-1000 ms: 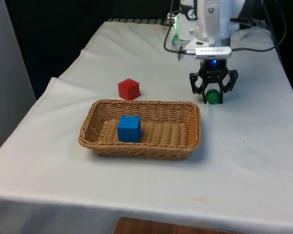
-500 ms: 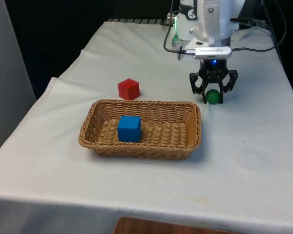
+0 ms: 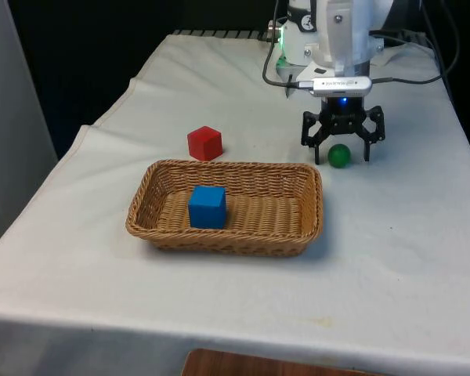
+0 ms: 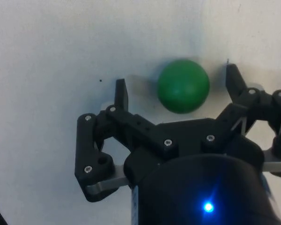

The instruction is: Place all non-red objects into the basket.

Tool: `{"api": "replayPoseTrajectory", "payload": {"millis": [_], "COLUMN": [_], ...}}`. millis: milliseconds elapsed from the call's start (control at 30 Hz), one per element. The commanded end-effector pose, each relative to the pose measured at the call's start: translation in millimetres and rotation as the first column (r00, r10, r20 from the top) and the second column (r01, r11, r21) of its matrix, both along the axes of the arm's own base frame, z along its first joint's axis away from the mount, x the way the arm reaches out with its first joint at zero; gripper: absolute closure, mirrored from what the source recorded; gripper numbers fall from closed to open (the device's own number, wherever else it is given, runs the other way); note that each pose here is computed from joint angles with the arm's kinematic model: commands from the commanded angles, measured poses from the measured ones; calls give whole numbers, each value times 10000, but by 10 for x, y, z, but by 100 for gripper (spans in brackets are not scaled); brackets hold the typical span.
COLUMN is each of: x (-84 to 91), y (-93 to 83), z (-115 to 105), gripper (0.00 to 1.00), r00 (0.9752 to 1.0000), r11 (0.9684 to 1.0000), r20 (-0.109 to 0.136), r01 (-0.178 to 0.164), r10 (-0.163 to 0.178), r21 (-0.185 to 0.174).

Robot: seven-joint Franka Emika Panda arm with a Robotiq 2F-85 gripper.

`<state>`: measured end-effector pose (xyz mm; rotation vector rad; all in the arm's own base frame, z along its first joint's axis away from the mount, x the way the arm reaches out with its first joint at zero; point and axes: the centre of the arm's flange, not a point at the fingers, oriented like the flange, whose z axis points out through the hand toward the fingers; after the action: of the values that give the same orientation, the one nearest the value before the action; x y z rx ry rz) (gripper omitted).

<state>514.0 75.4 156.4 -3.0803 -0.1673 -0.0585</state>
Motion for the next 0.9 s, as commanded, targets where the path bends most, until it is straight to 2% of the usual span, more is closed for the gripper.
{"api": "replayPoseTrajectory", "payload": {"millis": [0,133,167,200,400,467,500,800,833,867], "x": [8,8,3,14,32,39,34,20,18,18], "y": [14,14,-5,5,-38,-35,-42,-38,-38,-33], "z": [-8,-8,-2,3,98,62,134,158,157,157], "gripper": [0,0,0,0,0,0,0,0,3,19], "r00": [10000,10000,10000,10000,10000,10000,10000,10000,9999,9999], "r11": [9999,9999,10000,10000,10000,10000,10000,10000,10000,10000], "r20": [-1,-1,0,1,-10,42,-19,-84,-94,-95], "r01": [4,4,10,21,42,49,36,47,48,37], "r10": [-4,-4,-10,-21,-42,-49,-36,-47,-47,-37], "r21": [114,114,0,92,36,7,35,80,84,91]}}
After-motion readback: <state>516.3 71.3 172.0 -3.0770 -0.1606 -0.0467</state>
